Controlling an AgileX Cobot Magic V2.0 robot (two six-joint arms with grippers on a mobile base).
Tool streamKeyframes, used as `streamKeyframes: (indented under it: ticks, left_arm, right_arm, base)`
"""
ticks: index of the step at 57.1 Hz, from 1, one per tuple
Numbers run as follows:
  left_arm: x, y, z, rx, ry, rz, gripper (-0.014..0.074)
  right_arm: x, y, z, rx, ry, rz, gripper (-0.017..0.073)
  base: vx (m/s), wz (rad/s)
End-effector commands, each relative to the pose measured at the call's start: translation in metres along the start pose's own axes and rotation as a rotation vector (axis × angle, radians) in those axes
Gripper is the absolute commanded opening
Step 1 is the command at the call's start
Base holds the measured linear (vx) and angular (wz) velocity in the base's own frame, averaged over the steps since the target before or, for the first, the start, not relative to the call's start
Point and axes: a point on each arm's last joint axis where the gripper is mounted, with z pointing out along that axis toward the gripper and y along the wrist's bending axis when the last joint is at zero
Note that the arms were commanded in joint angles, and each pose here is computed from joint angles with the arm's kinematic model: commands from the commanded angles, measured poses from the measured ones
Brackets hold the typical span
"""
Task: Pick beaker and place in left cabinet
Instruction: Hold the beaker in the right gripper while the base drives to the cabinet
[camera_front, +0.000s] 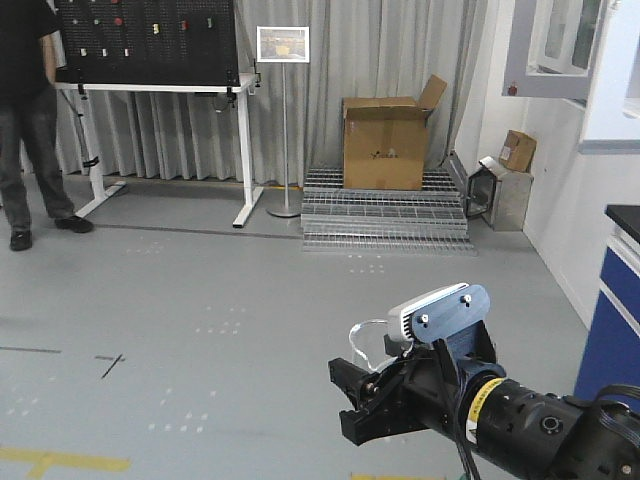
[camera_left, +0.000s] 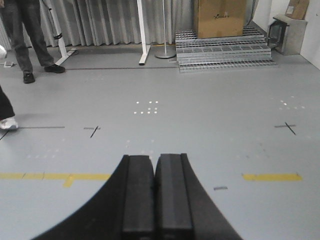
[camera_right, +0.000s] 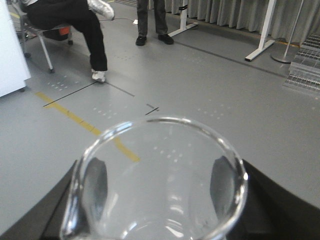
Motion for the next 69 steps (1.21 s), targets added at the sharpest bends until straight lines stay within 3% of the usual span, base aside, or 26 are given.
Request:
streamKeyframes:
  ticks: [1,69]
  left_arm:
    - [-0.0112,-0.0017,-0.0026,0.023,-0.108,-0.005,0.0004]
    - [-0.0111,-0.0017,-0.0026,0.023,-0.108,-0.005,0.0004]
  right_arm:
    - [-0.0269,0.0019,-0.009,-0.024,-0.139,-0.001,0.0194]
    - [-0.026,0.002,-0.0081,-0.024,-0.135,-0.001,0.0194]
  base:
    - [0.86,-0.04]
    - [0.82,-0.05]
